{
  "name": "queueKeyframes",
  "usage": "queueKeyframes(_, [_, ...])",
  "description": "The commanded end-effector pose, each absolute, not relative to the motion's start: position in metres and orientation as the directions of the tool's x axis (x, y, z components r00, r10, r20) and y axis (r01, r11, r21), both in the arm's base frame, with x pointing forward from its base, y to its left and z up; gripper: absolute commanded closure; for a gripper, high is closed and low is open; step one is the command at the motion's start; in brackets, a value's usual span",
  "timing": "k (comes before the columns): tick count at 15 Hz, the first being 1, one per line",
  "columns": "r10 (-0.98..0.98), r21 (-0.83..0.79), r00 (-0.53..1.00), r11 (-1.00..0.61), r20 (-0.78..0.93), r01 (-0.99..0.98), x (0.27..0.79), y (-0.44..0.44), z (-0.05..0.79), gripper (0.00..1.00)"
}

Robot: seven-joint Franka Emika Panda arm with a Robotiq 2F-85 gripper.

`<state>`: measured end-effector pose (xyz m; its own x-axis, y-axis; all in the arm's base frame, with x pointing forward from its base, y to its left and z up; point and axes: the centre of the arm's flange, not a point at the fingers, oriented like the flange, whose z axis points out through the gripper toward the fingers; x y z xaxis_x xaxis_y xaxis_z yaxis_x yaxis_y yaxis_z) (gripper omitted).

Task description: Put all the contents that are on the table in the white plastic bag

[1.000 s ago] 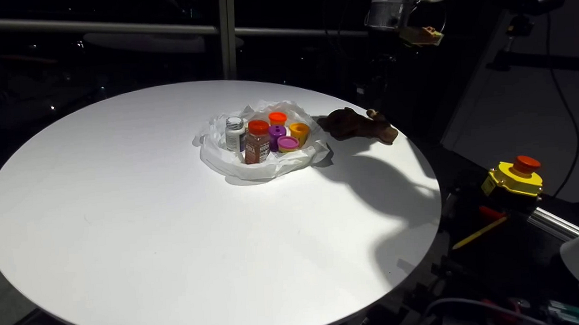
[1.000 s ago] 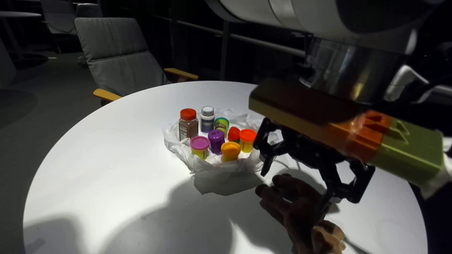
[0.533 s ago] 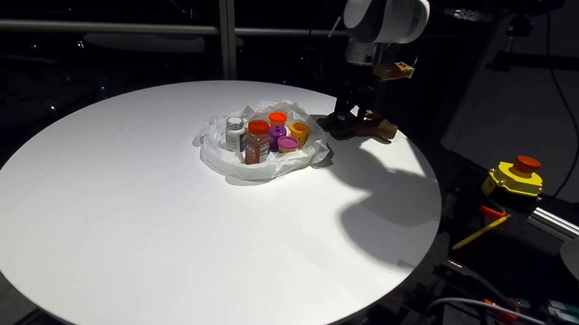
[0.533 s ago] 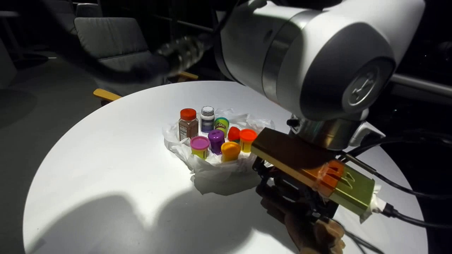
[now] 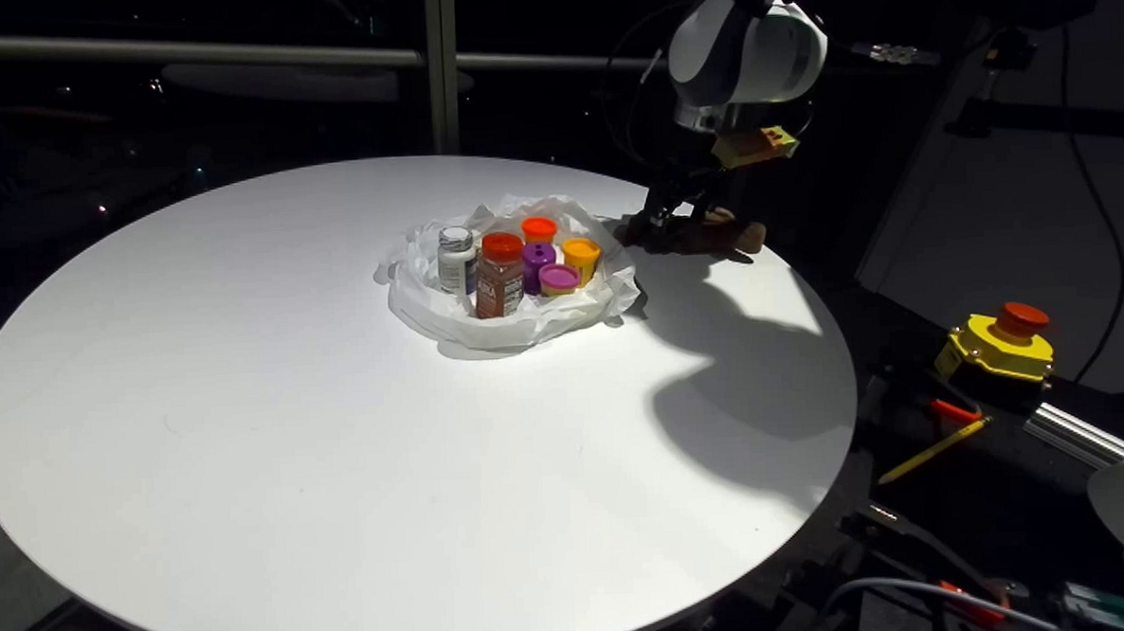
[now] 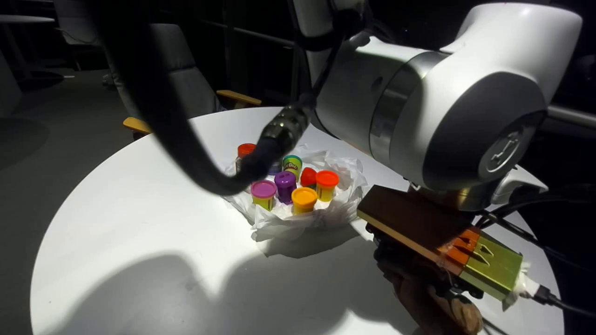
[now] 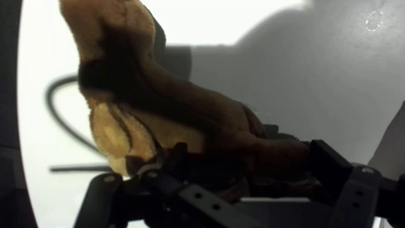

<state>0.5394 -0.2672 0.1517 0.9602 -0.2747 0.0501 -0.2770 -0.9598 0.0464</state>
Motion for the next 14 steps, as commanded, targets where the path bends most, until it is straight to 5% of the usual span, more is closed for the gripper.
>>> queueKeyframes(1, [-0.310, 0.106, 0.949, -0.944, 0.056, -0.314, 0.542, -0.285, 0.148, 0.25])
queueKeyframes(2, [-0.316, 0.112, 0.947, -0.941, 0.055, -0.320, 0.542, -0.288, 0.147, 0.26])
queueKeyframes(10, [-0.357, 0.070, 0.931, -0.929, 0.082, -0.363, 0.530, -0.284, 0.189, 0.85])
queueKeyframes(14, [-0.363, 0.023, 0.917, -0.928, 0.162, -0.371, 0.525, -0.279, 0.255, 0.87])
